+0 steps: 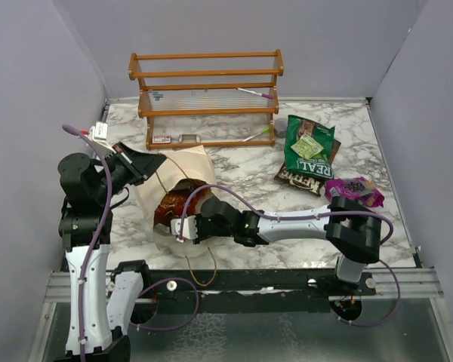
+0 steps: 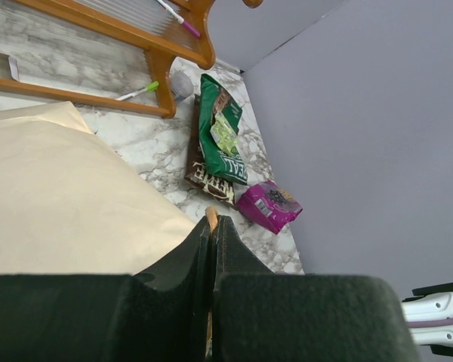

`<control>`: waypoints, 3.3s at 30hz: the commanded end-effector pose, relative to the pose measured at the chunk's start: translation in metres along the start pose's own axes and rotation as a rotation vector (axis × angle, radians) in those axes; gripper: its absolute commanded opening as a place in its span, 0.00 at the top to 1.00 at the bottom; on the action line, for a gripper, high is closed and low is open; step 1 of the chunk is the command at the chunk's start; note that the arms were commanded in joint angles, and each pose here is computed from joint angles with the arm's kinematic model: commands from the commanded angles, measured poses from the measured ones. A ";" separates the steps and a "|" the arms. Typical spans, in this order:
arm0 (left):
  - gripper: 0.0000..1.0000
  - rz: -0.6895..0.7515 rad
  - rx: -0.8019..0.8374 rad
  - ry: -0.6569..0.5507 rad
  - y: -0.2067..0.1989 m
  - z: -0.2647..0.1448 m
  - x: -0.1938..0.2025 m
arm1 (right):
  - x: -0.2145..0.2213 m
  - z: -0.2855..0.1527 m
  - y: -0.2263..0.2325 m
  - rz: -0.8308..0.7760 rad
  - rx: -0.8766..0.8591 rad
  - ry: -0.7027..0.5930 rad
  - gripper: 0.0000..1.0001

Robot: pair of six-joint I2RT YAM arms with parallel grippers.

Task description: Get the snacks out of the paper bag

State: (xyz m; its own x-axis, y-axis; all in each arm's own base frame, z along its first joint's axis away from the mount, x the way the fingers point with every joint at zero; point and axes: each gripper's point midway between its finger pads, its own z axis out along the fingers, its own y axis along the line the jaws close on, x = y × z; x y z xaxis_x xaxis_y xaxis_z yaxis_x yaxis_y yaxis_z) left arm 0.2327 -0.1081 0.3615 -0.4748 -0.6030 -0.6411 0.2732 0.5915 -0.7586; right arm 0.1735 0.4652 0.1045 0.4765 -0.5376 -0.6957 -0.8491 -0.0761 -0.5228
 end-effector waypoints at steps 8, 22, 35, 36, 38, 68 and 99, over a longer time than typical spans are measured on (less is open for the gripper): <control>1.00 0.026 0.016 -0.021 -0.007 -0.001 -0.007 | 0.005 0.023 -0.002 -0.061 0.018 0.040 0.54; 1.00 0.017 0.040 -0.016 -0.011 -0.001 -0.006 | -0.013 0.055 -0.024 -0.182 0.230 -0.007 0.22; 1.00 0.014 0.037 -0.013 -0.010 -0.001 -0.005 | -0.024 0.045 -0.045 -0.188 0.348 -0.042 0.71; 1.00 0.015 0.037 -0.012 -0.010 -0.001 -0.004 | -0.025 0.042 -0.045 -0.184 0.341 -0.048 0.75; 1.00 0.014 0.033 -0.012 -0.008 0.000 -0.004 | -0.028 0.039 -0.039 -0.170 0.308 -0.062 0.82; 1.00 0.020 0.014 -0.019 -0.004 -0.001 -0.003 | -0.114 -0.115 -0.025 0.160 0.097 -0.308 0.99; 1.00 0.016 -0.010 -0.030 0.002 -0.002 -0.002 | -0.021 -0.396 -0.130 0.591 1.112 -0.401 0.98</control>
State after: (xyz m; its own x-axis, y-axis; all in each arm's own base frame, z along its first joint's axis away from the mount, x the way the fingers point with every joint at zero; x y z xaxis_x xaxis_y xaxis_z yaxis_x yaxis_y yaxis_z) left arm 0.2301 -0.1080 0.3616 -0.4676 -0.6044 -0.6450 0.2761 0.5933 -0.7562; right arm 0.1550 0.2014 0.3873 0.3282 0.0440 -0.9436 -0.6454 0.7398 -0.1900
